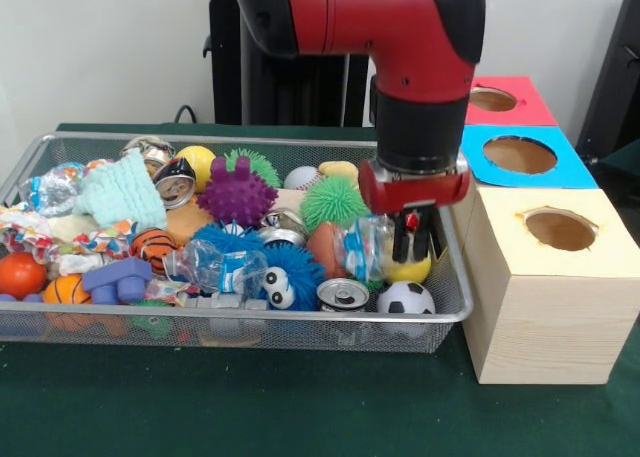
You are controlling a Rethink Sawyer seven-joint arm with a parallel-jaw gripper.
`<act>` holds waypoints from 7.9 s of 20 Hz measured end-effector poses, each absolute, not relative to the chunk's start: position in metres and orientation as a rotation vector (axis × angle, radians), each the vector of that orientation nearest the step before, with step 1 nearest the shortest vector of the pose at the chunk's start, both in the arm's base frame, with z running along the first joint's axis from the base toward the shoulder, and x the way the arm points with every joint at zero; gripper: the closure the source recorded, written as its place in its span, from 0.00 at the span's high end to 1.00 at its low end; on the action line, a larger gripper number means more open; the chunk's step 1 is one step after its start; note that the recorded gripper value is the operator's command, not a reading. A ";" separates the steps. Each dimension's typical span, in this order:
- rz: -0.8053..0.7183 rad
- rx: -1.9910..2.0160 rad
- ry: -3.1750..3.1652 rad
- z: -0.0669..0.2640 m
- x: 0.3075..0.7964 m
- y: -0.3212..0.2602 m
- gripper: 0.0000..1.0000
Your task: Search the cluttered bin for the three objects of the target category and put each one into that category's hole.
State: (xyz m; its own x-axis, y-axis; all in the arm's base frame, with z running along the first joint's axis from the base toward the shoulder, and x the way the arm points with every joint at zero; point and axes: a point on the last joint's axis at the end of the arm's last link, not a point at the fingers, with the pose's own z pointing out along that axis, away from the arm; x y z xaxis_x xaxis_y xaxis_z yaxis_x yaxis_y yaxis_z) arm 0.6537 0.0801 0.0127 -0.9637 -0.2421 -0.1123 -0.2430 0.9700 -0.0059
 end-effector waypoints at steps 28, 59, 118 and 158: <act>0.007 -0.354 3.064 0.129 0.639 0.087 0.00; 0.103 -0.376 3.179 0.103 0.594 0.124 0.00; 0.095 -0.318 3.054 0.012 0.656 0.100 1.00; 0.110 -0.323 3.104 0.010 0.672 0.099 0.00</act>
State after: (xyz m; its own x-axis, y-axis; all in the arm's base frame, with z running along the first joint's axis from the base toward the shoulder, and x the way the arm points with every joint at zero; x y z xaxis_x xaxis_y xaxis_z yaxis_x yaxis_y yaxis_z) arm 0.6724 0.0988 0.0098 -0.9784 -0.2049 -0.0257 -0.2062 0.9761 0.0681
